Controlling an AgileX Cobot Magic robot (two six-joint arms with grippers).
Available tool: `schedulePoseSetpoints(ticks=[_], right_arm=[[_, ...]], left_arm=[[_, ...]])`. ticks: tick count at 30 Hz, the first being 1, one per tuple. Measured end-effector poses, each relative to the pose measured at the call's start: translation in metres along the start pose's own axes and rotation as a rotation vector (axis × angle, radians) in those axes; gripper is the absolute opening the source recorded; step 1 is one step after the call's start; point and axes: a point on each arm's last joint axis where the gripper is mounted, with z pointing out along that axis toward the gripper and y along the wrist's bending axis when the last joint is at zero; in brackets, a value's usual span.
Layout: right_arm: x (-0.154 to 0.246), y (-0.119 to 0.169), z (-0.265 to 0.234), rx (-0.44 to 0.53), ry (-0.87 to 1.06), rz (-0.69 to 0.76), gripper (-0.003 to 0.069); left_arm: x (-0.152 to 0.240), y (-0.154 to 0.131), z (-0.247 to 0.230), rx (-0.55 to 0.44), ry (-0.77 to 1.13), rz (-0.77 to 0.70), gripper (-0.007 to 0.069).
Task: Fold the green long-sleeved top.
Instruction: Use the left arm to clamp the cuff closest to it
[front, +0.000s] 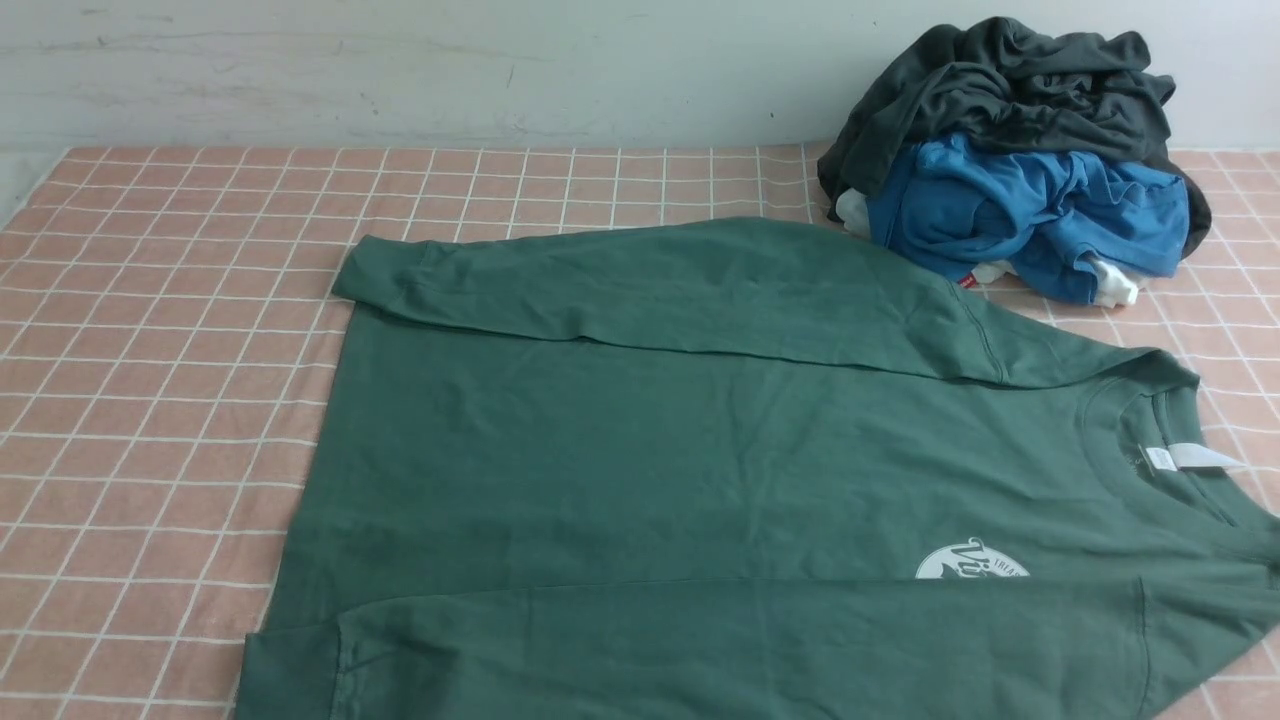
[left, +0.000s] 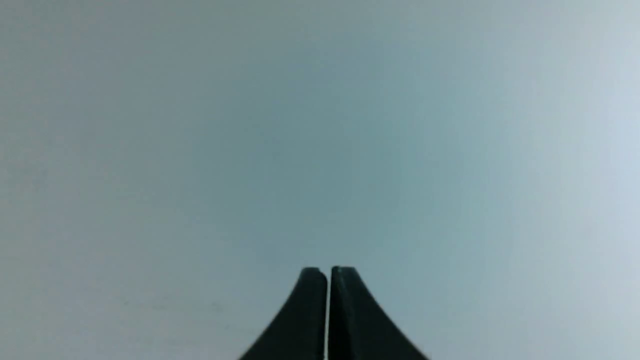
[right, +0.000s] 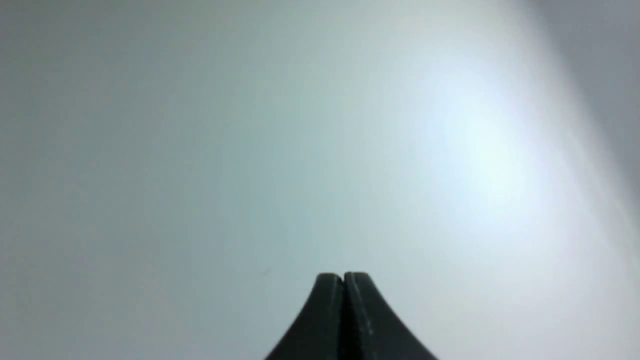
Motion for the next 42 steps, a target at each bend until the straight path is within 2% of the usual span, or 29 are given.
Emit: schedulePoseSetpoints(ticks=[3, 7, 10, 14, 15, 17, 20, 22, 23, 25, 27, 28, 30, 33, 36, 38, 42], right_arm=[[-0.007, 0.006, 0.006, -0.028, 0.034, -0.021, -0.0014], [-0.038, 0.020, 0.035, -0.061, 0.153, -0.202, -0.0014], [-0.047, 0.021, 0.054, -0.042, 0.245, -0.267, -0.0014], [-0.021, 0.006, 0.082, 0.073, 0.554, -0.308, -0.0014], [-0.020, 0.005, 0.083, 0.076, 0.563, -0.304, -0.0014], [0.014, -0.008, 0.084, 0.168, 0.832, -0.270, -0.0014], [0.049, -0.013, 0.075, 0.228, 1.152, -0.221, -0.0014], [0.071, -0.009, 0.064, 0.190, 1.386, -0.220, -0.0014], [0.082, -0.004, 0.058, 0.137, 1.507, -0.232, -0.0014], [0.102, 0.008, 0.047, -0.030, 1.710, -0.269, -0.0014], [0.117, 0.019, 0.042, -0.185, 1.803, -0.300, -0.0014], [0.118, 0.020, 0.041, -0.198, 1.808, -0.302, -0.0014], [0.132, 0.031, 0.043, -0.316, 1.827, -0.300, -0.0014], [0.137, 0.041, 0.052, -0.356, 1.818, -0.261, -0.0014], [0.136, 0.045, 0.061, -0.371, 1.789, -0.252, -0.0014], [0.136, 0.046, 0.064, -0.376, 1.779, -0.248, -0.0014], [0.135, 0.046, 0.065, -0.378, 1.775, -0.249, -0.0014]], left_arm=[[-0.015, -0.007, 0.010, 0.032, 0.012, -0.042, -0.0003], [-0.058, -0.029, 0.053, 0.102, 0.204, 0.162, -0.0003], [-0.068, -0.032, 0.080, 0.082, 0.343, 0.230, -0.0003], [-0.034, -0.026, 0.119, -0.008, 0.701, 0.220, -0.0003], [-0.032, -0.026, 0.121, -0.009, 0.711, 0.218, -0.0003], [0.007, -0.018, 0.124, -0.085, 0.996, 0.162, -0.0003], [0.046, -0.013, 0.119, -0.144, 1.294, 0.112, -0.0003], [0.071, -0.011, 0.116, -0.159, 1.461, 0.081, 0.0000], [0.084, -0.011, 0.114, -0.157, 1.545, 0.064, 0.0006], [0.112, -0.010, 0.110, -0.139, 1.693, 0.028, 0.0042], [0.135, -0.009, 0.109, -0.111, 1.790, 0.013, 0.0097], [0.134, -0.009, 0.109, -0.105, 1.789, 0.017, 0.0097], [0.160, -0.006, 0.111, -0.088, 1.880, 0.020, 0.0195], [0.180, -0.002, 0.114, -0.100, 1.925, 0.024, 0.0277], [0.195, 0.001, 0.117, -0.117, 1.947, 0.027, 0.0304], [0.204, 0.004, 0.116, -0.131, 1.959, 0.030, 0.0297], [0.217, 0.008, 0.114, -0.151, 1.969, 0.038, 0.0191]])
